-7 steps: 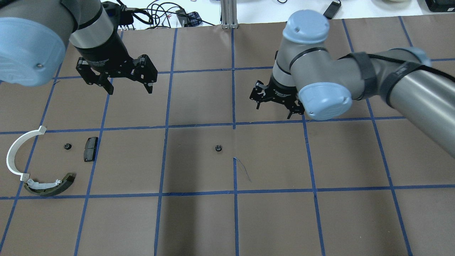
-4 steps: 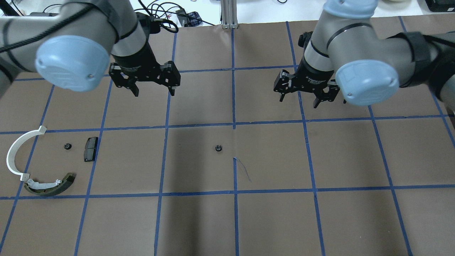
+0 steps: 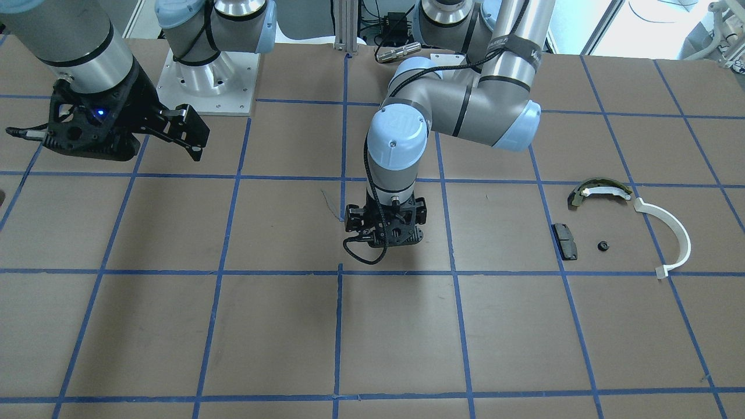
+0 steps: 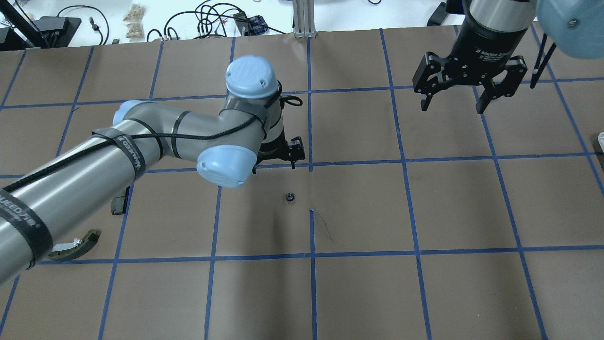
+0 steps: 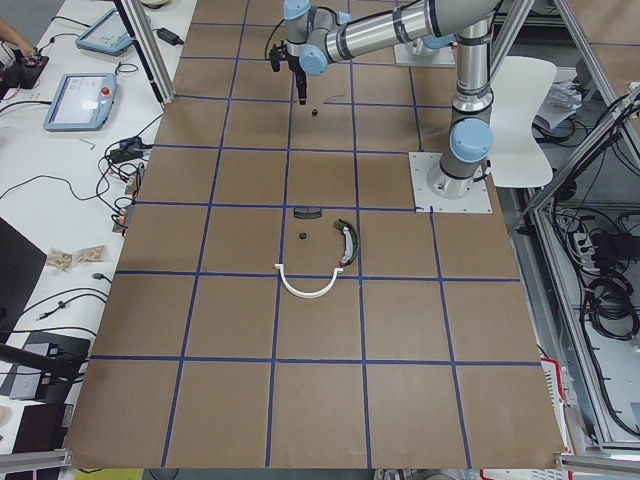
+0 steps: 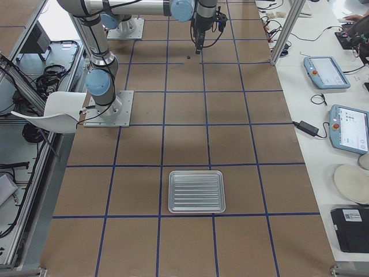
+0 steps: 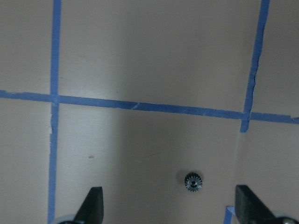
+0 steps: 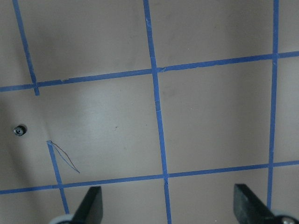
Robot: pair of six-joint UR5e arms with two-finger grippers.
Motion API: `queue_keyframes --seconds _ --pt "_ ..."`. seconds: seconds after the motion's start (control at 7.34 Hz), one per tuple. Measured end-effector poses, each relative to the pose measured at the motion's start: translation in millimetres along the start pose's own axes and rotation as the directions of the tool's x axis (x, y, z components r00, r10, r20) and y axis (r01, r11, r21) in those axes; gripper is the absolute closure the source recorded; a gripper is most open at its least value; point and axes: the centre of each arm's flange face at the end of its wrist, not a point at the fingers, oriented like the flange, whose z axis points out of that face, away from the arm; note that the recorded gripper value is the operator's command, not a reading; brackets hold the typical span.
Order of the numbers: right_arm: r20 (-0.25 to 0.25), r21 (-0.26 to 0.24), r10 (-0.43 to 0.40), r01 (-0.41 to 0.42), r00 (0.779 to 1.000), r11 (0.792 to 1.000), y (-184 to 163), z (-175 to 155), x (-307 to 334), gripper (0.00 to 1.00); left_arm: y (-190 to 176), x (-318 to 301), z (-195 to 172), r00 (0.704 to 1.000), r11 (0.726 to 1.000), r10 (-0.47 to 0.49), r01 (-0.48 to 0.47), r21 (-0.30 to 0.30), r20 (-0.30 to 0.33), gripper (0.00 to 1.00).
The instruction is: Place bearing gear from tray to pile
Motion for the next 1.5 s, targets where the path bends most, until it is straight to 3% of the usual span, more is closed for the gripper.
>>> queue_keyframes --seconds 0.27,0.54,0.82,0.95,1.09,1.36,1.5 --pt "-0.005 -0.014 -0.011 0.011 1.000 1.000 0.7 4.8 0.9 0.00 16.3 7.3 40.4 1.000 1.000 0.004 -0.004 -0.004 0.000 0.00" --pt "-0.008 -0.038 -0.015 0.014 1.000 0.999 2.5 20.1 1.9 0.00 30.5 14.2 58.9 1.000 0.999 0.022 -0.021 -0.028 0.013 0.00" --pt "-0.059 -0.036 -0.021 0.019 0.998 0.999 3.2 27.8 7.2 0.00 36.9 15.6 65.7 0.999 0.999 0.025 -0.024 -0.039 0.020 0.04" --pt "-0.076 -0.015 -0.026 0.025 0.997 1.000 1.0 26.0 8.9 0.00 37.7 15.8 65.9 1.000 0.999 0.025 -0.024 -0.039 0.020 0.21" --pt "-0.084 0.000 -0.028 0.028 0.996 1.000 -0.5 23.6 9.6 0.00 36.8 16.6 64.4 1.000 0.999 0.026 -0.026 -0.027 0.013 0.58" --pt "-0.090 0.005 -0.030 0.031 0.996 1.000 -1.0 23.9 10.2 0.00 34.8 18.0 62.4 1.000 1.000 0.030 -0.030 -0.003 -0.001 0.87" --pt "-0.090 0.009 -0.030 0.031 0.996 0.999 -1.1 22.7 10.2 0.00 35.1 17.9 62.4 1.000 1.000 0.030 -0.030 -0.002 -0.001 0.96"
